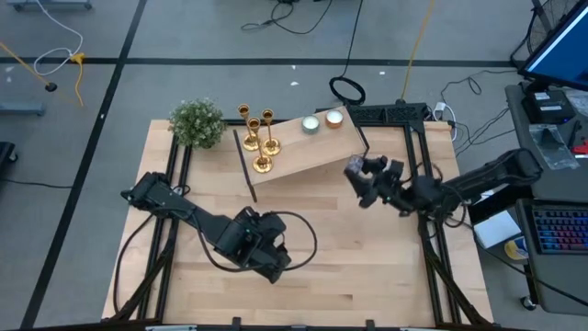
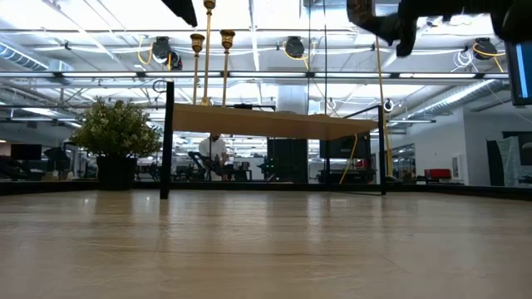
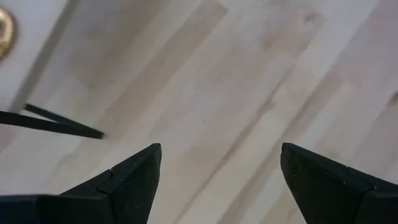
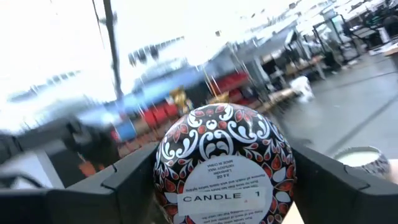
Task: Pick & Place candle stick holders
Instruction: Put the black scented candle on the shelf
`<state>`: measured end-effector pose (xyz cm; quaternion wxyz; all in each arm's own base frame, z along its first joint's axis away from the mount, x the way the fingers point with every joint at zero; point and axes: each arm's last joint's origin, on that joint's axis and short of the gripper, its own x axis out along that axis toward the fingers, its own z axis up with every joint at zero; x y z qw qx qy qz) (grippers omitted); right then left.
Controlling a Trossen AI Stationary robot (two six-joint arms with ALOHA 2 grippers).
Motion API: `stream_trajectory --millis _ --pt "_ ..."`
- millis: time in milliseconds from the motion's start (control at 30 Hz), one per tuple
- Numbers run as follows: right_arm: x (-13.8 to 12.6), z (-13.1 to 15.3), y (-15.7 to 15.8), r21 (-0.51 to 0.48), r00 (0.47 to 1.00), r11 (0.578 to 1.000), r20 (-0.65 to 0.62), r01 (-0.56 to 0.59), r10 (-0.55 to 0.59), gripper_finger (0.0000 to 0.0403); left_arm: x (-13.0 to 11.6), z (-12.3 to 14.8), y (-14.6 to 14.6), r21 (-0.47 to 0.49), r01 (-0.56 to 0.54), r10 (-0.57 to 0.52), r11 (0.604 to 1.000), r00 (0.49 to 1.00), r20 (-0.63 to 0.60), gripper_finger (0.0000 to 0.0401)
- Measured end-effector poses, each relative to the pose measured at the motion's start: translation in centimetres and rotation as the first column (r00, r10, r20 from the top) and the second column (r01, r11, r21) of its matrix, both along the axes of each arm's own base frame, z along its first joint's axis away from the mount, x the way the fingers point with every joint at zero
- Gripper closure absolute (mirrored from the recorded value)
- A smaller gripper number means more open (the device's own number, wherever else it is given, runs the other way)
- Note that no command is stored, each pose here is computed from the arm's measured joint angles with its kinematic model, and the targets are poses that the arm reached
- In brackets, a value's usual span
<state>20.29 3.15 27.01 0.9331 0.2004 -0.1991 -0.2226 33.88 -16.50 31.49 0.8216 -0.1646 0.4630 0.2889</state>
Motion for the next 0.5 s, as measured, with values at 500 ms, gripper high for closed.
stream_trajectory --millis 500 --pt "-0.1 -3.1 -2.0 0.099 0.833 0.871 0.361 -0.481 0.420 0.0110 0.7 -0.1 3.5 0.153 0.049 -0.032 0.987 0.993 -0.112 0.0075"
